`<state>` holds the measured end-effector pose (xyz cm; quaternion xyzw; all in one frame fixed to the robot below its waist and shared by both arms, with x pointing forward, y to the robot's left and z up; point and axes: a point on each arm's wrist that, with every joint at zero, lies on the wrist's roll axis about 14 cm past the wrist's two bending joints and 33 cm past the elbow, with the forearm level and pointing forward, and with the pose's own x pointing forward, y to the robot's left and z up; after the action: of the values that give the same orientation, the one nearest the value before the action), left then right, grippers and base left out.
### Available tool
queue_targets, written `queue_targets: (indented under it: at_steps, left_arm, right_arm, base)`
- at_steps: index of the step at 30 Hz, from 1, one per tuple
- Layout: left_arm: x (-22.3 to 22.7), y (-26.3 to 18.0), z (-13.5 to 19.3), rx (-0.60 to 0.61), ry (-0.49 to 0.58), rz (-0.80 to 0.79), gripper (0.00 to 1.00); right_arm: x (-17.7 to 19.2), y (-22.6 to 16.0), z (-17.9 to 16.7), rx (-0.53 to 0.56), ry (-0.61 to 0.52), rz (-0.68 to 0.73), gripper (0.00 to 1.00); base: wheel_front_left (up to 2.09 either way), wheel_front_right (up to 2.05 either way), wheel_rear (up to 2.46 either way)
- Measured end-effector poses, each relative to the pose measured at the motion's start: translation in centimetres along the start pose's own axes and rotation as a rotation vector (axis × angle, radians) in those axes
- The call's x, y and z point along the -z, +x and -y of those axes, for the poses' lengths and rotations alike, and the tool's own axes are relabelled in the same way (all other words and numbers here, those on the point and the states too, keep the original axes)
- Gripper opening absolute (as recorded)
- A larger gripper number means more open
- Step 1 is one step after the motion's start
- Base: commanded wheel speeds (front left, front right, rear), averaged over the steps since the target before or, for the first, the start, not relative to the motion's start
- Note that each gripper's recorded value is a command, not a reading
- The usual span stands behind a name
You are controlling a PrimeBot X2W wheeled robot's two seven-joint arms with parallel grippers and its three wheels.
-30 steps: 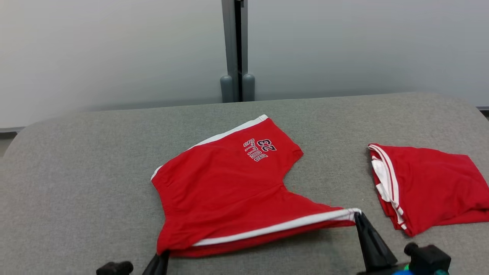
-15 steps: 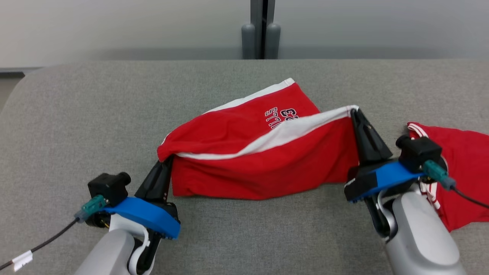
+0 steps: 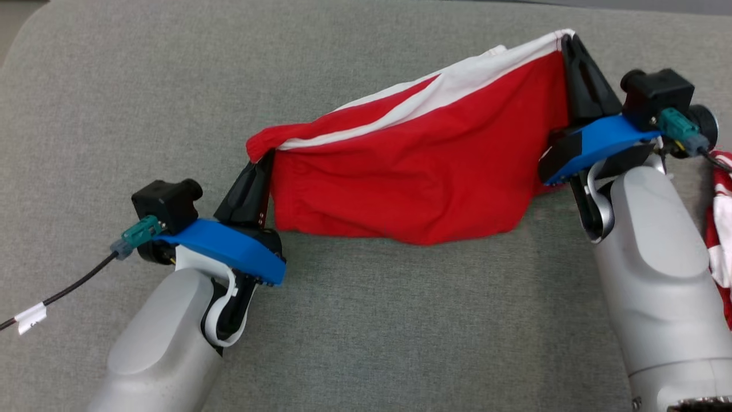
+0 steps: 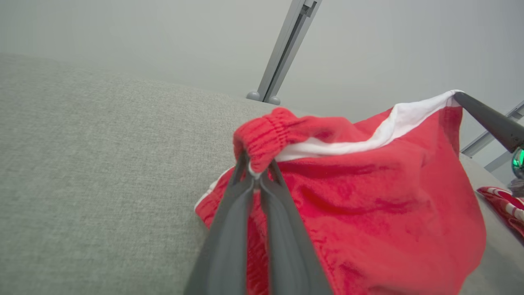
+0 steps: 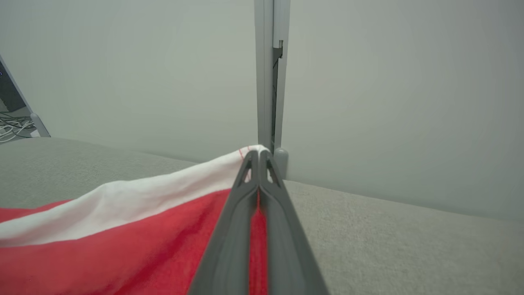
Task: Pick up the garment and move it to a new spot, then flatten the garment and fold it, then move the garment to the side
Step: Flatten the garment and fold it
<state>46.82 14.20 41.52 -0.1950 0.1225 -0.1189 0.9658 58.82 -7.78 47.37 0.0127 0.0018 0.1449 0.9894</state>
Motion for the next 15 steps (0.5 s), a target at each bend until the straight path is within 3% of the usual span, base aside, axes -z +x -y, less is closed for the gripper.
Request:
queue_targets:
  at_steps: [7, 15]
  left_arm:
    - [0.1, 0.7, -2.7, -0.074, -0.007, 0.0, 0.0]
    - [1.2, 0.6, -3.2, -0.093, -0.015, -0.028, 0.0]
  right_arm:
    - [1.9, 3.5, -1.2, -0.036, -0.026, -0.039, 0.0]
    - [4.5, 4.2, -0.7, -0.017, -0.037, -0.109, 0.0]
  base:
    - [0.0, 0.0, 0.0]
    - [0.0, 0.0, 0.0]
